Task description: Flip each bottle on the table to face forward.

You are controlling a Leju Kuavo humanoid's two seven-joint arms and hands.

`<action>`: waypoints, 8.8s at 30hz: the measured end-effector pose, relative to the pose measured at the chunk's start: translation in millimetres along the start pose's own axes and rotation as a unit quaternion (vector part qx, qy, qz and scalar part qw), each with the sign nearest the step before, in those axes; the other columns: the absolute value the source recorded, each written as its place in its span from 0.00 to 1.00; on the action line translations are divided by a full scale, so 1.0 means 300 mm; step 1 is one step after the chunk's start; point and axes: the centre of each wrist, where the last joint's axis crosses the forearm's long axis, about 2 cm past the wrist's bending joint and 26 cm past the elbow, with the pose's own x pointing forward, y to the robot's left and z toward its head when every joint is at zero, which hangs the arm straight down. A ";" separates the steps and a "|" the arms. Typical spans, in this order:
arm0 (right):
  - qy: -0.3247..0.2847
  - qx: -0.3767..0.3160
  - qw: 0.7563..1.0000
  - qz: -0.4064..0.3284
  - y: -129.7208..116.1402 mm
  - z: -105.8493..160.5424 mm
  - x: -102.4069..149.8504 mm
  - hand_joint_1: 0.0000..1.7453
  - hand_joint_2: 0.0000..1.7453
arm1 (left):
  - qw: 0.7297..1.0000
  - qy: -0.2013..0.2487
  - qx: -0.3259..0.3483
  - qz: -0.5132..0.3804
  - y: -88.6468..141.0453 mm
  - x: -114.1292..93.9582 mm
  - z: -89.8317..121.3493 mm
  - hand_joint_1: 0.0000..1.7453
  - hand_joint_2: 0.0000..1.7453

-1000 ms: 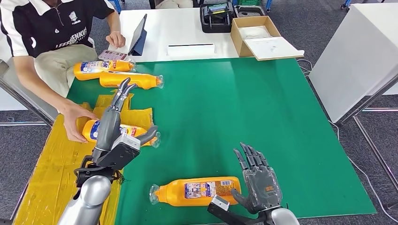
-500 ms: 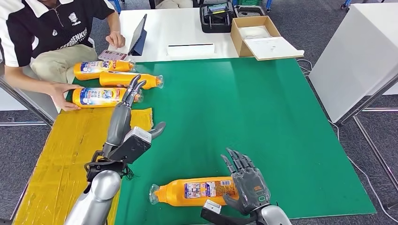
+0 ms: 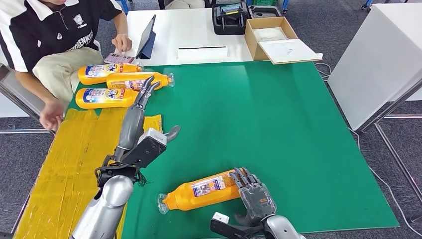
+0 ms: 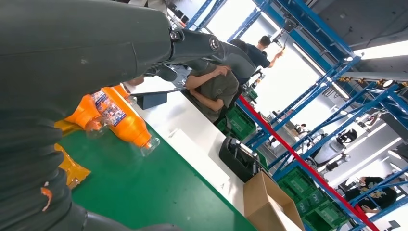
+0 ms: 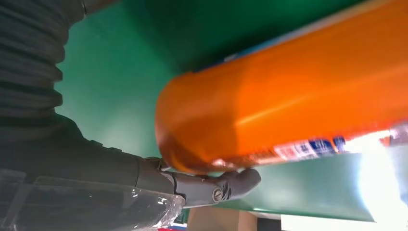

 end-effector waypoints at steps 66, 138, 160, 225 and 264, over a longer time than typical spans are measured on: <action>-0.080 0.100 0.978 0.167 -0.294 -0.333 -0.367 0.00 1.00 | 0.997 0.027 -0.008 0.077 -0.094 -0.060 -0.029 0.00 1.00; -0.034 0.144 0.988 0.043 -0.302 -0.423 -0.287 1.00 1.00 | 0.989 0.029 0.008 0.142 -0.140 -0.096 0.031 0.00 1.00; -0.021 -0.435 0.874 -0.215 -0.267 -0.235 -0.066 1.00 1.00 | 0.942 0.050 0.061 0.325 -0.088 -0.091 0.124 0.00 1.00; -0.187 -0.364 0.893 -0.187 -0.299 -0.432 0.277 1.00 1.00 | 0.892 0.007 -0.002 0.452 -0.110 0.044 0.072 0.00 1.00; -0.239 -0.315 0.911 -0.121 -0.286 -0.456 0.369 1.00 1.00 | 0.880 0.055 0.036 0.471 -0.108 -0.046 0.136 1.00 1.00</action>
